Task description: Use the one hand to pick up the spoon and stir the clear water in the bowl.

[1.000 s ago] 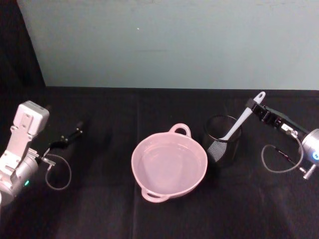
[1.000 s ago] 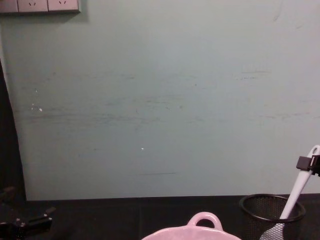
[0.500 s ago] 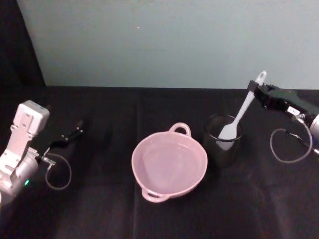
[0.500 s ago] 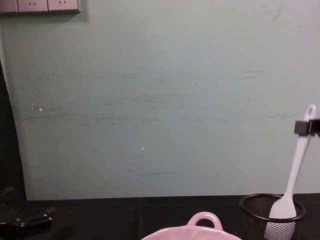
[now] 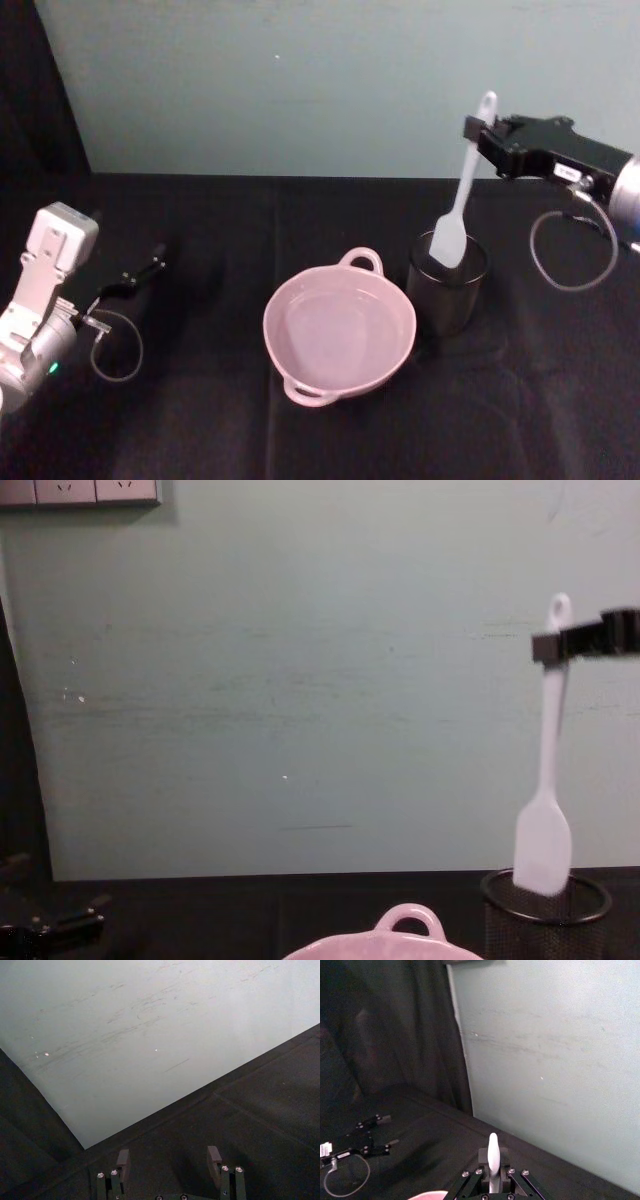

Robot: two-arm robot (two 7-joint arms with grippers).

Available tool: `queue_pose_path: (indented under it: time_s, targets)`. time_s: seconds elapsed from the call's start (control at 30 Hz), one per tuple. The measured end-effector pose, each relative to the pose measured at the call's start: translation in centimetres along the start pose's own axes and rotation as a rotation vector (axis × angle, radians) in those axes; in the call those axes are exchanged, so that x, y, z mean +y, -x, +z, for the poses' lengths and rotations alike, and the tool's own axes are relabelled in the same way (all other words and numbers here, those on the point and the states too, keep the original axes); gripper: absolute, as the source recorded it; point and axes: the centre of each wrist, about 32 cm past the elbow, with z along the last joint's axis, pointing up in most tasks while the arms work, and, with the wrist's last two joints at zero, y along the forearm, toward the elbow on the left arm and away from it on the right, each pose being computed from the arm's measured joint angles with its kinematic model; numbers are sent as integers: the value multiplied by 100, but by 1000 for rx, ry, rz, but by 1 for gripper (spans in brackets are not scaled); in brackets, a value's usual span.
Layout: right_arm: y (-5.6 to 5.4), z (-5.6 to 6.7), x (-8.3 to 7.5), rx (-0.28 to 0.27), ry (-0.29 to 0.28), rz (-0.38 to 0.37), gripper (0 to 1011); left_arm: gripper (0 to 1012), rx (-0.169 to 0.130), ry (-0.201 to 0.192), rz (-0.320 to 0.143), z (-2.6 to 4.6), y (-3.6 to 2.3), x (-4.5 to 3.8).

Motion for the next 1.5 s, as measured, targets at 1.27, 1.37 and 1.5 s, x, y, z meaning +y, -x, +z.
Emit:
queue_pose_path:
  time_s: [1.27,1.37,1.5]
  targets:
    - [522,-552,603,-201,-35,365,119,1005,0,0,0,0,0,0]
    - [504,-634,634,-220,-45,374,119,1005,0,0,0,0,0,0]
    - [486,-709,672,-232,-48,382,119,1005,0,0,0,0,0,0]
